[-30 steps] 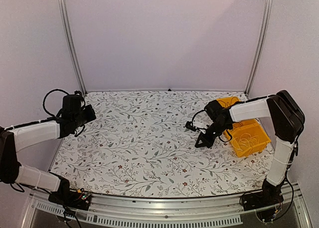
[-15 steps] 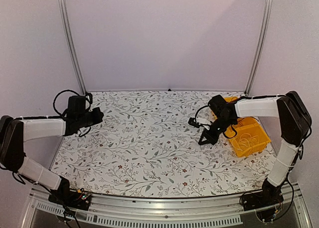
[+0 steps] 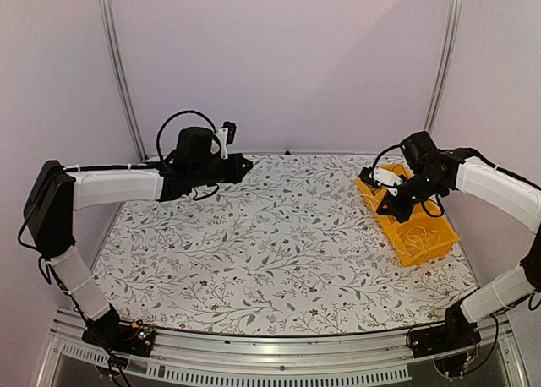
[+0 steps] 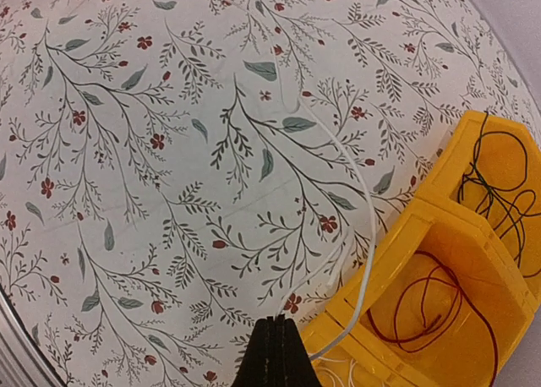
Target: Untangle the cables
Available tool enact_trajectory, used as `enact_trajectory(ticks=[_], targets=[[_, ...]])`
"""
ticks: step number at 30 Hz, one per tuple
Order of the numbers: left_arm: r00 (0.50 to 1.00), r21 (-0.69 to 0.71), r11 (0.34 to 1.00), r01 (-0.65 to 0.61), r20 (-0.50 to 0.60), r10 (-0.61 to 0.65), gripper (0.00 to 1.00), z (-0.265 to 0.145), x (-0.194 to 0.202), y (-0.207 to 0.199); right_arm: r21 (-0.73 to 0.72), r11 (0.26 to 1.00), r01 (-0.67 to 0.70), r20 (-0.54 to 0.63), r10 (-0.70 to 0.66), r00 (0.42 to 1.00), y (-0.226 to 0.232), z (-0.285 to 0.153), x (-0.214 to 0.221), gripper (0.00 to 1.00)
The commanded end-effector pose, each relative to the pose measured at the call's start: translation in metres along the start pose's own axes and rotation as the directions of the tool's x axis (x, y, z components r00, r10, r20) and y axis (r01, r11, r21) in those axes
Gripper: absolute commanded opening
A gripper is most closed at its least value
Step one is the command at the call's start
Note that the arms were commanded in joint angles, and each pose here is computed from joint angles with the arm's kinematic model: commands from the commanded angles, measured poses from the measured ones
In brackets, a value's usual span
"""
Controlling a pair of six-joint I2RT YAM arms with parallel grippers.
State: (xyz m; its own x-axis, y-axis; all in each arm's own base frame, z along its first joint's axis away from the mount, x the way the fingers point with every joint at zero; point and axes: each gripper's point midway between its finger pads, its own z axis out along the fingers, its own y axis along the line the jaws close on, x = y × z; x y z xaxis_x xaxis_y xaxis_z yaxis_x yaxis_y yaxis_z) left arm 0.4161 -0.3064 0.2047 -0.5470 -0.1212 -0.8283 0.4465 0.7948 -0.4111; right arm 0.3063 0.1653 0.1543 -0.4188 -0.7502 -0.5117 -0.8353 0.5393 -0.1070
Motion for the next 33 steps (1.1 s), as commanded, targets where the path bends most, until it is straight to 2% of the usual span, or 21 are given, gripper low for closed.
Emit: enact_trajectory(ticks=[1,6,10,12,13,15,18,20,26,33], targets=[[0.998,0.129,0.990,-0.064,-0.019,0.067,0.00,0.044,0.016,-0.068,0.208,0.978,0.003,-0.164,0.031,0.986,-0.031,-0.028,0.060,0.00],[0.999,0.313,0.949,-0.031,-0.033,0.044,0.00,0.098,0.030,-0.148,0.330,0.944,-0.009,-0.266,0.102,0.959,-0.053,-0.049,0.122,0.00],[0.997,0.421,0.907,0.025,-0.071,0.005,0.00,0.134,0.058,-0.197,0.364,0.931,0.007,-0.332,0.123,0.935,-0.062,-0.043,0.161,0.00],[0.996,0.454,0.890,0.048,-0.093,-0.006,0.00,0.147,0.071,-0.214,0.389,0.921,0.018,-0.351,0.130,0.927,-0.068,-0.040,0.170,0.11],[0.994,0.468,0.882,0.057,-0.106,-0.008,0.00,0.150,0.076,-0.221,0.389,0.921,0.018,-0.356,0.132,0.925,-0.071,-0.040,0.169,0.13],[0.992,0.477,0.876,0.072,-0.125,-0.014,0.00,0.155,0.084,-0.226,0.379,0.926,0.000,-0.328,0.135,0.935,-0.074,-0.046,0.157,0.18],[0.992,0.472,0.879,0.069,-0.123,-0.012,0.00,0.154,0.086,-0.225,0.313,0.949,-0.045,-0.224,0.119,0.967,-0.069,-0.060,0.122,0.44],[0.994,0.474,0.878,0.062,-0.112,-0.009,0.00,0.150,0.084,-0.224,0.239,0.968,-0.071,-0.135,0.106,0.985,-0.059,-0.071,0.097,0.53],[0.994,0.526,0.849,0.053,-0.105,0.003,0.00,0.143,0.081,-0.234,0.079,0.994,-0.076,0.083,0.069,0.994,-0.039,-0.081,0.044,0.59],[0.995,0.532,0.845,0.052,-0.097,0.000,0.00,0.136,0.074,-0.236,0.120,0.992,-0.042,0.116,0.028,0.993,-0.060,-0.062,0.021,0.65]])
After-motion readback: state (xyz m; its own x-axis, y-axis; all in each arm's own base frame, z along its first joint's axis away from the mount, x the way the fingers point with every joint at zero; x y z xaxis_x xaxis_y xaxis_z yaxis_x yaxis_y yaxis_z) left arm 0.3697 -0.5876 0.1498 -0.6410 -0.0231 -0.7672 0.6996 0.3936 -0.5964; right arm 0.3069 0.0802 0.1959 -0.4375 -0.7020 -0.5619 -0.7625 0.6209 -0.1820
